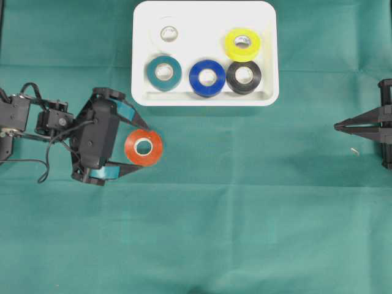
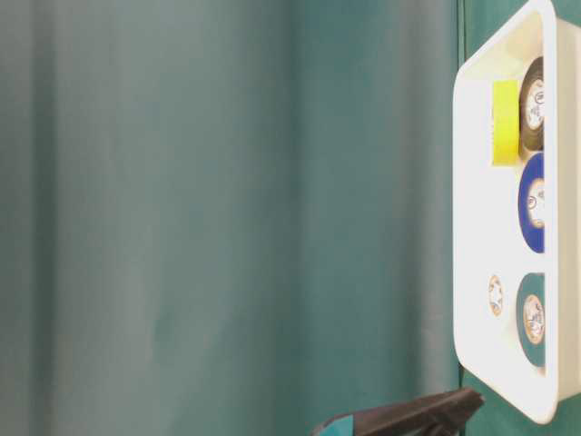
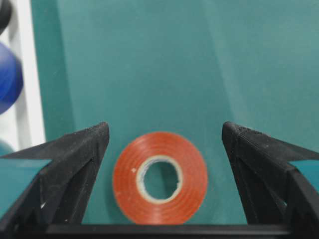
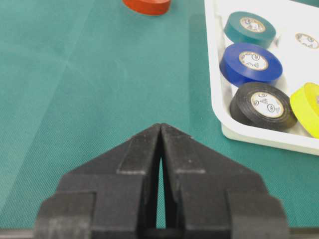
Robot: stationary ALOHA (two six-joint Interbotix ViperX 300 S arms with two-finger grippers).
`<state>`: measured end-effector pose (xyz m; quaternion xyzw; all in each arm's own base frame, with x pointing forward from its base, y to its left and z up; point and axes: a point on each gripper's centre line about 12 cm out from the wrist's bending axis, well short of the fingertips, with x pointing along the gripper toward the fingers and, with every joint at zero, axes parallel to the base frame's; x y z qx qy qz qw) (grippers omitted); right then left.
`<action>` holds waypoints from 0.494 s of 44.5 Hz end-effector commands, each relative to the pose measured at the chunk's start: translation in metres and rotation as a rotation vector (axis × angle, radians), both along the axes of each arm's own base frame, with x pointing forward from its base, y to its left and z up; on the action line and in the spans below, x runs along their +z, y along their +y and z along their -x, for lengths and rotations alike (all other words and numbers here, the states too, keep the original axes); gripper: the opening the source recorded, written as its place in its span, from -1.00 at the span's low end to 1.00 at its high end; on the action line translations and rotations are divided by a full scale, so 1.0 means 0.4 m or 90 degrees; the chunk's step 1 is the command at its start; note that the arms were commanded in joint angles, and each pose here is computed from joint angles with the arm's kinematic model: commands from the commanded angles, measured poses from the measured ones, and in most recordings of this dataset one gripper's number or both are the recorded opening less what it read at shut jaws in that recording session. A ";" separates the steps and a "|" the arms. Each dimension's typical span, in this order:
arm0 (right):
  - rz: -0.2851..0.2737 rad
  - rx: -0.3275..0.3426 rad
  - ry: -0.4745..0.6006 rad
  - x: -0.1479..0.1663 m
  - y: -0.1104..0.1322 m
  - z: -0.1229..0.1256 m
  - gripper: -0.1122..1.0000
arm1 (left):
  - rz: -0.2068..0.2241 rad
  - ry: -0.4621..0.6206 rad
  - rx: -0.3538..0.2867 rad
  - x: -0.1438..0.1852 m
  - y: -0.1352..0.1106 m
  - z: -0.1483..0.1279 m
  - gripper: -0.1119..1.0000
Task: Put the tape into the white case with the left arm.
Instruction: 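Reach the left gripper toward the orange roll on the cloth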
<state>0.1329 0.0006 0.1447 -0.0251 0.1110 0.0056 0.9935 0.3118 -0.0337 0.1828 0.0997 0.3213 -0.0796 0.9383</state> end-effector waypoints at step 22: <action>0.015 0.006 -0.008 0.007 0.001 -0.003 -0.97 | 0.017 0.109 0.004 -0.093 -0.034 -0.031 0.94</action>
